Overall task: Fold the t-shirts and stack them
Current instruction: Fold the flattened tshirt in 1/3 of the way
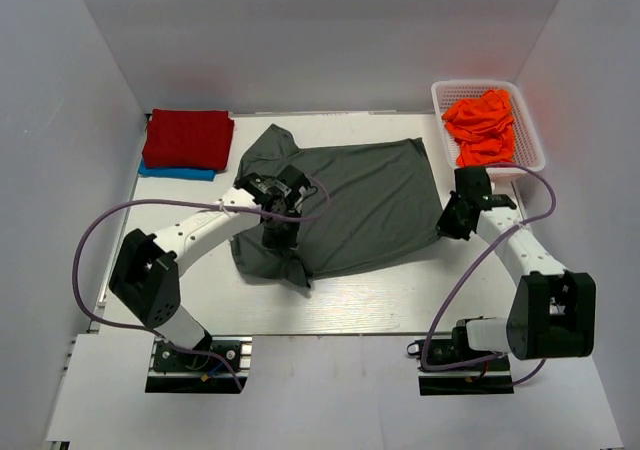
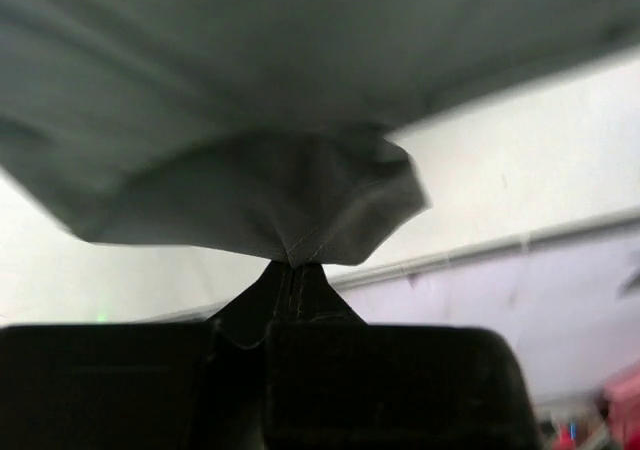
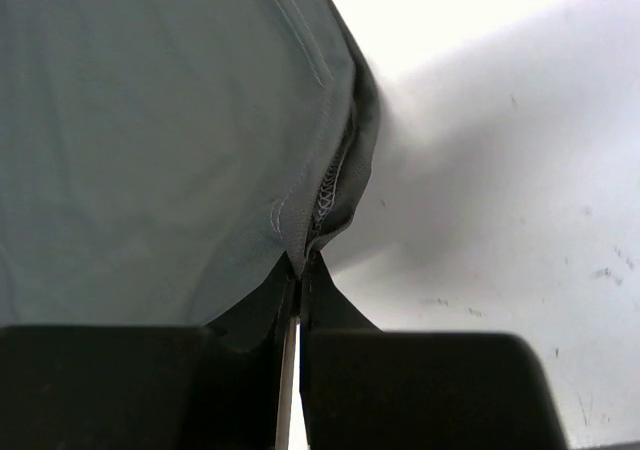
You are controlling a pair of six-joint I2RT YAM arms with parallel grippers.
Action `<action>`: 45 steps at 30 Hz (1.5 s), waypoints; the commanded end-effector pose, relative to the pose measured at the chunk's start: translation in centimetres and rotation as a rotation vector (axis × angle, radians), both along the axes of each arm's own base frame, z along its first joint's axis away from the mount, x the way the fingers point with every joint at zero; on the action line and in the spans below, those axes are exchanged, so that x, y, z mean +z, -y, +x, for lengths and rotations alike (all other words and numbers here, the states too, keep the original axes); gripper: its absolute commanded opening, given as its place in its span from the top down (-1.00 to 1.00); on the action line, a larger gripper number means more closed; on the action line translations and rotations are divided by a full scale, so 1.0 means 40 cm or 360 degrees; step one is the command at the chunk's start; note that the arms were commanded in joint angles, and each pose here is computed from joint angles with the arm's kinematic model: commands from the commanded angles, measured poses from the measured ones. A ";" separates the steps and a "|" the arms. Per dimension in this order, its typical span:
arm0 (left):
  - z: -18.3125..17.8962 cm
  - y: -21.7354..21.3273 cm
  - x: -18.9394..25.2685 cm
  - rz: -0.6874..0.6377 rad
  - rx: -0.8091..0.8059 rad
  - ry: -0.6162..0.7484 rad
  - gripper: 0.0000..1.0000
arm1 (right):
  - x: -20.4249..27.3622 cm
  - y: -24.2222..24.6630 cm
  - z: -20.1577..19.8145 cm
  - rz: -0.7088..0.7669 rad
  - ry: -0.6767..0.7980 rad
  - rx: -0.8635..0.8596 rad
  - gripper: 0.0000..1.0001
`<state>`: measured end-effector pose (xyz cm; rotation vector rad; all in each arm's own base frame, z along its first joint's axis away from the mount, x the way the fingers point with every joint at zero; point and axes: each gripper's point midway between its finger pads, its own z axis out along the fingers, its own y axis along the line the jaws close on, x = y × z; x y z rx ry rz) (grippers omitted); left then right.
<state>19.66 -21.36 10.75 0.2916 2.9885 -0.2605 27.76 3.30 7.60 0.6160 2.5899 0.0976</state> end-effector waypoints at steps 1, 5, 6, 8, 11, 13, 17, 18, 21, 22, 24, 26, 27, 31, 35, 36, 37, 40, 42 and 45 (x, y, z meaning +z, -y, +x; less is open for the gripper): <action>0.098 -0.057 0.036 0.0111 0.0114 0.0216 1.00 | 0.028 0.006 0.031 -0.0044 -0.0021 0.0026 1.00; 0.186 -0.075 0.062 0.0126 0.0224 0.0371 1.00 | 0.063 -0.004 0.094 -0.0023 0.0026 0.0035 1.00; 0.208 -0.071 0.076 0.0095 0.0247 0.0412 1.00 | 0.078 0.003 0.110 -0.0049 0.0050 0.0025 1.00; 0.254 -0.082 0.101 0.0078 0.0289 0.0504 1.00 | 0.084 -0.001 0.135 -0.0052 0.0052 0.0037 1.00; 0.314 -0.094 0.125 0.0089 0.0326 0.0628 1.00 | 0.096 -0.001 0.173 -0.0063 0.0063 0.0058 1.00; 0.351 -0.084 0.132 0.0044 0.0296 0.0696 1.00 | 0.110 -0.002 0.203 -0.0080 0.0086 0.0072 1.00; 0.423 -0.099 0.146 0.0078 0.0269 0.0809 1.00 | 0.114 0.002 0.251 -0.0105 0.0089 0.0070 1.00; 0.440 -0.104 0.143 0.0081 0.0263 0.0831 1.00 | 0.114 0.004 0.256 -0.0115 0.0089 0.0078 1.00; 0.497 -0.103 0.135 0.0080 0.0205 0.0909 1.00 | 0.076 0.000 0.287 -0.0126 0.0032 0.0101 1.00; 0.514 -0.097 0.125 0.0090 0.0175 0.0920 1.00 | 0.093 -0.001 0.311 -0.0125 0.0063 0.0099 1.00; 0.556 -0.107 0.118 0.0115 0.0050 0.0986 1.00 | 0.086 0.000 0.324 -0.0134 0.0048 0.0104 1.00; 0.592 -0.105 0.084 0.0149 -0.0064 0.1012 1.00 | 0.068 -0.001 0.357 -0.0145 0.0031 0.0127 0.98; 0.617 -0.101 0.092 0.0184 -0.0159 0.1056 0.99 | 0.049 -0.001 0.372 -0.0153 0.0000 0.0136 0.93; 0.712 -0.142 0.055 0.0374 -0.0206 0.1094 0.12 | 0.041 0.021 0.410 -0.0204 0.0013 0.0168 0.54; 0.776 -0.172 0.060 0.0461 -0.0123 0.1125 -1.00 | 0.057 -0.036 0.420 -0.0160 0.0086 0.0325 -0.07; 0.790 -0.180 0.092 0.0447 -0.0080 0.1152 -1.00 | 0.071 -0.047 0.400 -0.0137 0.0109 0.0372 -0.22; 0.777 -0.179 0.090 0.0430 -0.0062 0.1108 -1.00 | 0.082 -0.067 0.411 -0.0131 0.0170 0.0408 -0.28; 0.729 -0.163 0.114 0.0266 -0.0003 0.1049 -1.00 | 0.104 -0.106 0.377 -0.0106 0.0247 0.0512 -0.58; 0.659 -0.172 0.123 0.0206 0.0029 0.1012 -1.00 | 0.144 -0.141 0.360 -0.0060 0.0325 0.0567 -0.81; 0.565 -0.156 0.061 0.0008 0.0097 0.0885 -1.00 | 0.123 -0.164 0.317 -0.0001 0.0315 0.0586 -0.81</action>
